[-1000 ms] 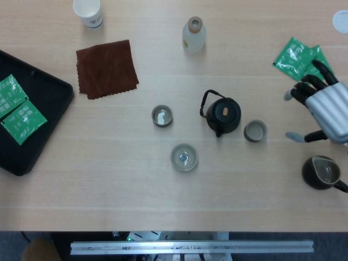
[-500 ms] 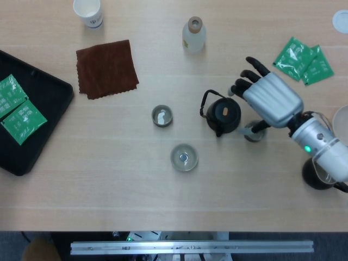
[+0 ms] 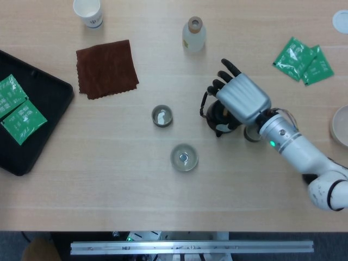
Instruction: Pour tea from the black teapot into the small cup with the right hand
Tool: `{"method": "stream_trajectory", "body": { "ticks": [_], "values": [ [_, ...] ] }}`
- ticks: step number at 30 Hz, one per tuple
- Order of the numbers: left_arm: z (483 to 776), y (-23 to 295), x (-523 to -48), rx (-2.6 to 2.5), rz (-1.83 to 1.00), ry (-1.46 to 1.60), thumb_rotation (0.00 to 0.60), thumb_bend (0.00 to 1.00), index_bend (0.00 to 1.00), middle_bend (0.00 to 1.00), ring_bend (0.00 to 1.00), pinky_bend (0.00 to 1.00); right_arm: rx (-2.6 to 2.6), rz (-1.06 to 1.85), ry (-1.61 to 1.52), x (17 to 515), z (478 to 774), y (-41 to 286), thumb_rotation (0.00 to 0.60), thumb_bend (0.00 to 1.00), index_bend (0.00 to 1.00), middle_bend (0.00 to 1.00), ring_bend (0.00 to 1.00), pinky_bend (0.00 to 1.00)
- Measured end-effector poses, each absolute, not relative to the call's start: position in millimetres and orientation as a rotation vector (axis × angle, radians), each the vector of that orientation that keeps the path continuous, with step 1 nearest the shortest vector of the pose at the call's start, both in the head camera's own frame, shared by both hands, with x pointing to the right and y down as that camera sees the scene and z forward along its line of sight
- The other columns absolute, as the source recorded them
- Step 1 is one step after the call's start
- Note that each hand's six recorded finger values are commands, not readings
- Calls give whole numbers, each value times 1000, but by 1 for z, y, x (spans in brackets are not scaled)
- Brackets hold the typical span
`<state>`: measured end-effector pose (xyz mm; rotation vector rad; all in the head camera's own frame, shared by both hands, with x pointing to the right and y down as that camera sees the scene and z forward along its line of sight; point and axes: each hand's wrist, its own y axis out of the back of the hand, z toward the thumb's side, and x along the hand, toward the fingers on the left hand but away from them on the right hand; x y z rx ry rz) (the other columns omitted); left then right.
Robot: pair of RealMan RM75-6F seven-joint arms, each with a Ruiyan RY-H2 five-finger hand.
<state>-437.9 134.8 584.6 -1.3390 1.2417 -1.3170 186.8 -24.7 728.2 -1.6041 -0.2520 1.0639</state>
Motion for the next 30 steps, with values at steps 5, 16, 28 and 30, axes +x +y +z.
{"method": "stream_trajectory", "body": {
  "ticks": [5, 16, 28, 30],
  "values": [
    [585, 135, -440, -1338, -1318, 1245, 600, 294, 249, 253, 170, 83, -1556, 1072, -262, 175, 735, -25, 362, 76, 292, 314, 168, 54],
    [585, 137, -446, -1336, -1322, 1252, 600, 294, 249, 254, 170, 82, -1476, 1090, -245, 151, 750, -22, 362, 89, 281, 308, 161, 54],
    [586, 137, -450, -1340, -1323, 1254, 600, 294, 249, 254, 170, 83, -1383, 1138, -258, 151, 758, -33, 365, 92, 281, 308, 161, 54],
    [587, 137, -450, -1342, -1321, 1253, 600, 294, 249, 254, 170, 83, -1373, 1153, -269, 156, 758, -36, 364, 92, 281, 308, 161, 54]
  ]
}}
